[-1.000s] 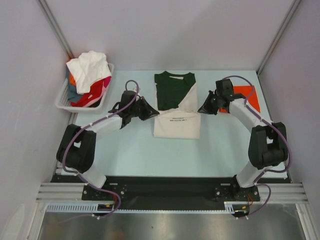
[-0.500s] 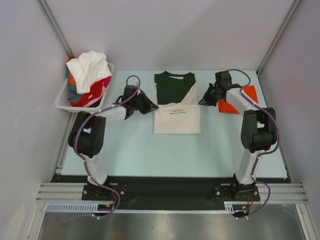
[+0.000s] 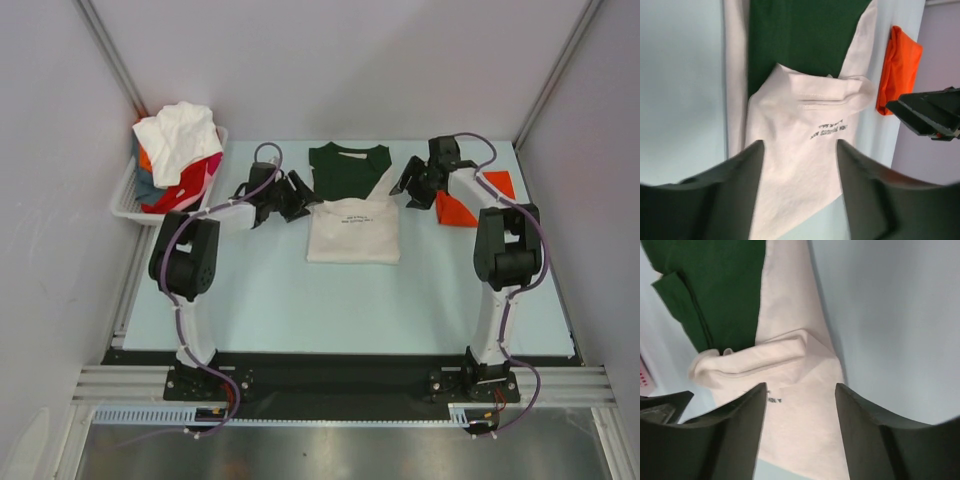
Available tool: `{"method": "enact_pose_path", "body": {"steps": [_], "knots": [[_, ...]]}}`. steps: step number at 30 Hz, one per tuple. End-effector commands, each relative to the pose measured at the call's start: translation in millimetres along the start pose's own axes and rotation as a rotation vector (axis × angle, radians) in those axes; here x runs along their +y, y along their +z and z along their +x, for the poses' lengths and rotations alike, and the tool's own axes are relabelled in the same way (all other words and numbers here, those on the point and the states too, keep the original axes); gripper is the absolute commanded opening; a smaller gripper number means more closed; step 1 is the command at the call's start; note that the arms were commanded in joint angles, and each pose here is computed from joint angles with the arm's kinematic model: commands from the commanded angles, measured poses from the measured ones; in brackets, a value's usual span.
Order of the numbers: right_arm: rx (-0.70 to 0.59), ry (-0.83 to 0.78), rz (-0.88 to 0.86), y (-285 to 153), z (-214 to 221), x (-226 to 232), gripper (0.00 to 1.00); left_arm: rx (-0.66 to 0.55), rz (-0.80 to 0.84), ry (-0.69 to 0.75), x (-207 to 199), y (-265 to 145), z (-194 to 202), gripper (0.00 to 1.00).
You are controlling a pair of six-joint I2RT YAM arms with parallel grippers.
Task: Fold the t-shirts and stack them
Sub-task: Fold the tshirt
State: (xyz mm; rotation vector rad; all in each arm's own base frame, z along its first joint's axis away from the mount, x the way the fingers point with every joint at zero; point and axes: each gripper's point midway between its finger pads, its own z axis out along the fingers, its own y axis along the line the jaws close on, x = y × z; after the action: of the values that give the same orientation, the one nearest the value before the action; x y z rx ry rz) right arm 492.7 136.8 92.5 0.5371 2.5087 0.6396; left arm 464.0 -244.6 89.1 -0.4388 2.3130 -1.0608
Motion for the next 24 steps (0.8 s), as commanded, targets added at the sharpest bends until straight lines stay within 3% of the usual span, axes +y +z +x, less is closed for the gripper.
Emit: {"method": "enact_pose_path", "body": {"steps": [1,3,4,7,12,16,18,24], "knots": [[-0.039,-0.011,0.019,-8.1,-0.2,-2.8,0.69,-0.041,0.026,0.049,-12.1,-9.3,-12.2,0.69],[-0.068,-0.012,0.015,-17.6,8.4,-5.9,0.7,-0.068,0.0,0.078,-9.1,-18.8,-8.4,0.86],[-0.13,-0.027,-0.028,-36.6,2.0,6.1,0.7,-0.084,-0.009,0.089,-9.5,-32.4,-3.9,0.89],[-0.111,-0.037,-0.032,-42.6,35.1,-10.9,0.7,-0.088,-0.061,0.107,6.1,-50.0,19.2,0.91],[-0.027,-0.078,-0.007,-56.3,92.3,-36.4,0.59,-0.048,-0.053,0.135,9.8,-71.4,64.2,0.81],[0.02,-0.084,-0.052,-60.3,122.3,-41.2,0.6,0.011,-0.067,0.125,27.2,-72.9,96.9,0.77],[0.058,-0.08,-0.07,-58.3,134.9,-41.9,0.55,0.031,-0.076,0.128,31.8,-70.7,105.6,0.74],[0.092,-0.079,-0.052,-47.7,151.6,-50.4,0.54,0.046,-0.114,0.125,47.0,-65.2,115.4,0.68]]}}
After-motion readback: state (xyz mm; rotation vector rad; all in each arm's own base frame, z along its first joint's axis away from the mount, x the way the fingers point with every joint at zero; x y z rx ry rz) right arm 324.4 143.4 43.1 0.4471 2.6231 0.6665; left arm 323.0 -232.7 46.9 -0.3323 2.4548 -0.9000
